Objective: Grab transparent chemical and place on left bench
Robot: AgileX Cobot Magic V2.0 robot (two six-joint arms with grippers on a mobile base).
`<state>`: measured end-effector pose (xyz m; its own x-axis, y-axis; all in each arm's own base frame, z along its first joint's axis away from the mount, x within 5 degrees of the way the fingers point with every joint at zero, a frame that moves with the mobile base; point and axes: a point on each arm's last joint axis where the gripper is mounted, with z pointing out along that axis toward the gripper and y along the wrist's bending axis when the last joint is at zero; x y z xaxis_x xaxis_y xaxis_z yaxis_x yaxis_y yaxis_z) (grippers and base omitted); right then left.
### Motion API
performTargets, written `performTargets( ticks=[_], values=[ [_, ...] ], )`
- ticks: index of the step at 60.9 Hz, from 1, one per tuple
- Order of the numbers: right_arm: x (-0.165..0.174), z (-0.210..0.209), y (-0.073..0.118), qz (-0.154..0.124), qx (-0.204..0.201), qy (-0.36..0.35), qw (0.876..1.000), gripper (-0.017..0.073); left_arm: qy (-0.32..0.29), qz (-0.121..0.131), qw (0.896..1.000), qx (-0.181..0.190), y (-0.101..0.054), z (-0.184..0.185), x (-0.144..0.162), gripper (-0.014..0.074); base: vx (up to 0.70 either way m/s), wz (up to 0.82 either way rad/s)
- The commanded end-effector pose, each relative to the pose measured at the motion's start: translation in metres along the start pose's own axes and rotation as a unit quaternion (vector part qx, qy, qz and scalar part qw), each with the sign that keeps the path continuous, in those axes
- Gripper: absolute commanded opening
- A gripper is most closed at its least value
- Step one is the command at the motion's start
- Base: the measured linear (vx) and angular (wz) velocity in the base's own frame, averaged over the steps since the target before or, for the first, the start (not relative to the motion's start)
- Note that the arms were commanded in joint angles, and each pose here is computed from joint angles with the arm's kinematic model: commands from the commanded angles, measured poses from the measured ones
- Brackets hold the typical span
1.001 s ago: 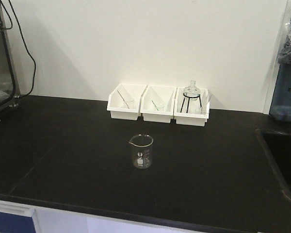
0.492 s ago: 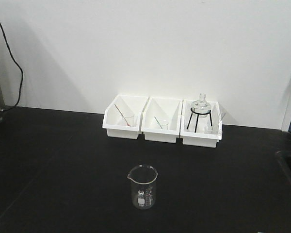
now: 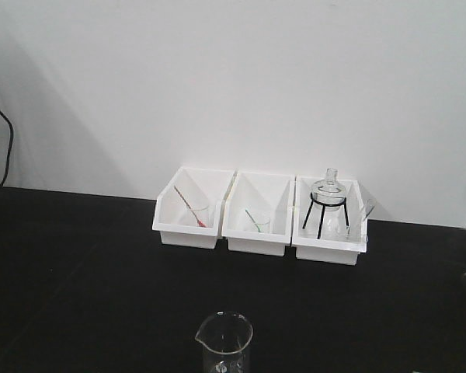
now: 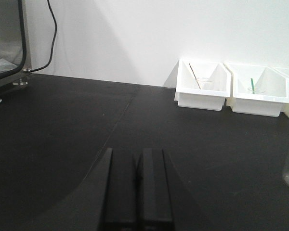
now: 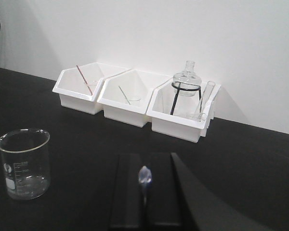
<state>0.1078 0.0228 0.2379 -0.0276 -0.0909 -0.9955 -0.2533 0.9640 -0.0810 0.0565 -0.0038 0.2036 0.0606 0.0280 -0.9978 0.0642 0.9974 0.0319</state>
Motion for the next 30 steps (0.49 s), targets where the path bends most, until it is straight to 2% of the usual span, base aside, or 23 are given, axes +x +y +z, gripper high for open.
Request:
performTargets(
  ticks=[1, 19, 22, 25, 30],
  values=[
    [-0.0140, 0.0008, 0.0016, 0.004, -0.014, -0.038, 0.999, -0.0007, -0.041, -0.004, 0.999, -0.001, 0.0001, -0.0013, -0.0028, -0.0004, 0.14, -0.03],
    [-0.0140, 0.0008, 0.0016, 0.001, -0.014, -0.038, 0.999, -0.0007, -0.041, -0.004, 0.999, -0.001, 0.0001, -0.0013, -0.0028, -0.0004, 0.09, -0.04],
    [-0.0143, 0.0009, 0.0014, -0.021, -0.013, -0.039, 0.999, -0.0007, -0.041, -0.004, 0.999, -0.001, 0.0001, -0.0013, -0.0028, -0.0004, 0.04, -0.01],
    [-0.0138, 0.0010, 0.0005, -0.059, -0.007, -0.033, 0.998, -0.0007, -0.041, -0.004, 0.999, -0.001, 0.0001, -0.0013, -0.0028, -0.0004, 0.03, -0.01],
    [-0.0133, 0.0011, 0.0000, -0.093, -0.003, -0.030, 0.995, -0.0007, -0.041, -0.004, 0.999, -0.001, 0.0001, -0.0013, -0.0028, -0.0004, 0.01, -0.01]
  ],
)
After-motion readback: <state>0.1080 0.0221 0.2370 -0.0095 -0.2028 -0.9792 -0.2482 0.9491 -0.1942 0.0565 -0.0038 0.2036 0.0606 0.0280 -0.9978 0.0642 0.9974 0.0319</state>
